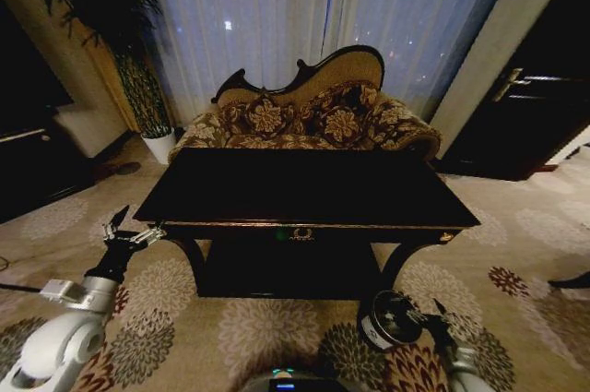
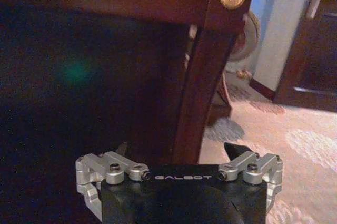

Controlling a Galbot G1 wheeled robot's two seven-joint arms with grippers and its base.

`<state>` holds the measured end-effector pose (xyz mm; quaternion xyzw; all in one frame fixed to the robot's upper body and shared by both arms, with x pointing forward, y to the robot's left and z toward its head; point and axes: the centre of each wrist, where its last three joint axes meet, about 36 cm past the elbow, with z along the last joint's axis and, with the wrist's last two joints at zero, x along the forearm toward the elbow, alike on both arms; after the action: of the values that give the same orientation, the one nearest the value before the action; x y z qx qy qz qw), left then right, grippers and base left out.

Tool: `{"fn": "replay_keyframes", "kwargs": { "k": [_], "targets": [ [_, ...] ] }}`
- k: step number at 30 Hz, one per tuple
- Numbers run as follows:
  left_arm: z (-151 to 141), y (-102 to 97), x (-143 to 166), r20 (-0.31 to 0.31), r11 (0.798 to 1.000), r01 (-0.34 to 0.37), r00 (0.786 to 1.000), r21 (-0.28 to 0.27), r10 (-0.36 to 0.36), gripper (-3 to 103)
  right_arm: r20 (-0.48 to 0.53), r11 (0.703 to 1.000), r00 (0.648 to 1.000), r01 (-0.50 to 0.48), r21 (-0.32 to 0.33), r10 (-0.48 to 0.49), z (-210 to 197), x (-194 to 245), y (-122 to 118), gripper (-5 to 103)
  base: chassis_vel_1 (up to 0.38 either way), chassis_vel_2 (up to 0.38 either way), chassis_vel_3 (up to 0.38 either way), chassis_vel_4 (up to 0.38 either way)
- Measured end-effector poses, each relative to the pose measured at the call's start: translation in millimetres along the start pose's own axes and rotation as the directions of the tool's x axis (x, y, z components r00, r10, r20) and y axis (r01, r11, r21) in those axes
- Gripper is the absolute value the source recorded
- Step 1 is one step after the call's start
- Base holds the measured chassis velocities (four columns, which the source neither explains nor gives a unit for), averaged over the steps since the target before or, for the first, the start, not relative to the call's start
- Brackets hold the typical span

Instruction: Move to the front of the table and place the trash on the table into the trash bin.

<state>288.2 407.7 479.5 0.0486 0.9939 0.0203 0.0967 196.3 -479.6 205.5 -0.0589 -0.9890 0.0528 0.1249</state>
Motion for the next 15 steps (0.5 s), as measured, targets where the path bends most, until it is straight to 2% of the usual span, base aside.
{"fn": "replay_keyframes", "kwargs": {
  "k": [3,8,15],
  "targets": [
    [0,0.0,0,0.000,1.000,0.000,1.000,0.000,0.000,100,0.020,1.000,1.000,0.009,0.001,-0.009,-3,17,-7,100,0.000,0.000,0.000,0.000],
    [0,0.0,0,0.000,1.000,0.000,1.000,0.000,0.000,100,0.079,1.000,0.997,0.012,0.007,-0.012,-10,59,-36,100,0.000,0.000,0.000,0.000],
    [0,0.0,0,0.000,1.000,0.000,1.000,0.000,0.000,100,0.155,0.999,0.987,-0.028,-0.031,0.032,-37,73,-51,100,0.000,0.000,0.000,0.000]
  ]
}}
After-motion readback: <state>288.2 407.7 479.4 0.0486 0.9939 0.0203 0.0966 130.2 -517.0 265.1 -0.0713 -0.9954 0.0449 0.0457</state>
